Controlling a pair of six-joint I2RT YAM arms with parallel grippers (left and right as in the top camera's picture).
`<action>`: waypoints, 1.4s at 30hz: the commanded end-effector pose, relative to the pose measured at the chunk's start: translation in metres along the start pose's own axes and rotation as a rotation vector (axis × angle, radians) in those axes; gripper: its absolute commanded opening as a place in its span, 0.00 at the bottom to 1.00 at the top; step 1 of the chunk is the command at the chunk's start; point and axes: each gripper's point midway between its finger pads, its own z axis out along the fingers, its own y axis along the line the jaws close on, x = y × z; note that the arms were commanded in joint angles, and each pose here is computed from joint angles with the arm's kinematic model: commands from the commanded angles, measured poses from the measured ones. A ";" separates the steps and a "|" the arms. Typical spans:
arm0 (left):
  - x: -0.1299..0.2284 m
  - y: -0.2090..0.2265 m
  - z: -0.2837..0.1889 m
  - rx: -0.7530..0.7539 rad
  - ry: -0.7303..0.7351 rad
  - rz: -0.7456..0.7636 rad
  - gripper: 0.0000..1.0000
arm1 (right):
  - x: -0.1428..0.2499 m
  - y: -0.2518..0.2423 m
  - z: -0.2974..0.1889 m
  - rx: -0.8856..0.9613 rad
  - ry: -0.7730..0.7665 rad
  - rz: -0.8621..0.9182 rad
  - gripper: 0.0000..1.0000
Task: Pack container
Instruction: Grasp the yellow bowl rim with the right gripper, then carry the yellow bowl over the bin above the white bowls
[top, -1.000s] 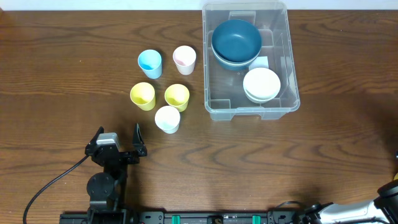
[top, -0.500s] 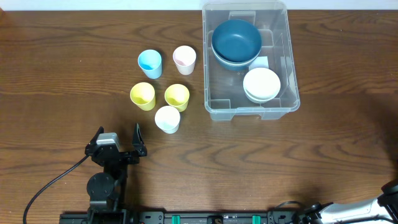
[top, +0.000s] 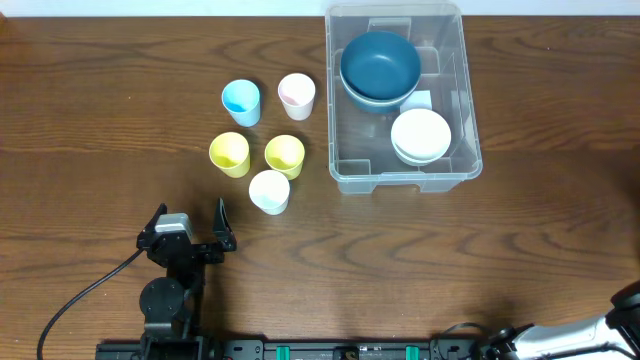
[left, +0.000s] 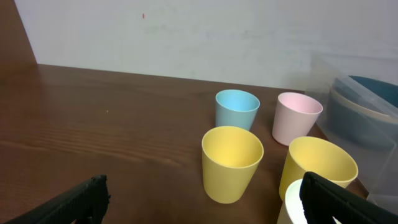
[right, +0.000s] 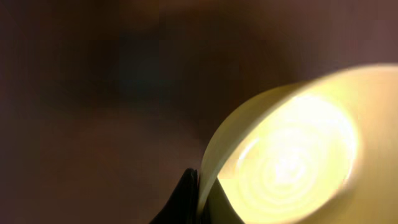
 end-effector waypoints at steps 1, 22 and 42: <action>0.018 0.005 0.001 -0.022 0.049 0.019 0.98 | -0.018 0.097 -0.057 -0.282 -0.050 -0.141 0.01; 0.018 0.005 0.001 -0.022 0.049 0.020 0.98 | 0.271 0.369 -0.311 -0.814 -0.095 -1.074 0.01; 0.018 0.005 0.001 -0.022 0.049 0.020 0.98 | 0.407 0.372 -0.246 -0.730 -0.121 -1.468 0.01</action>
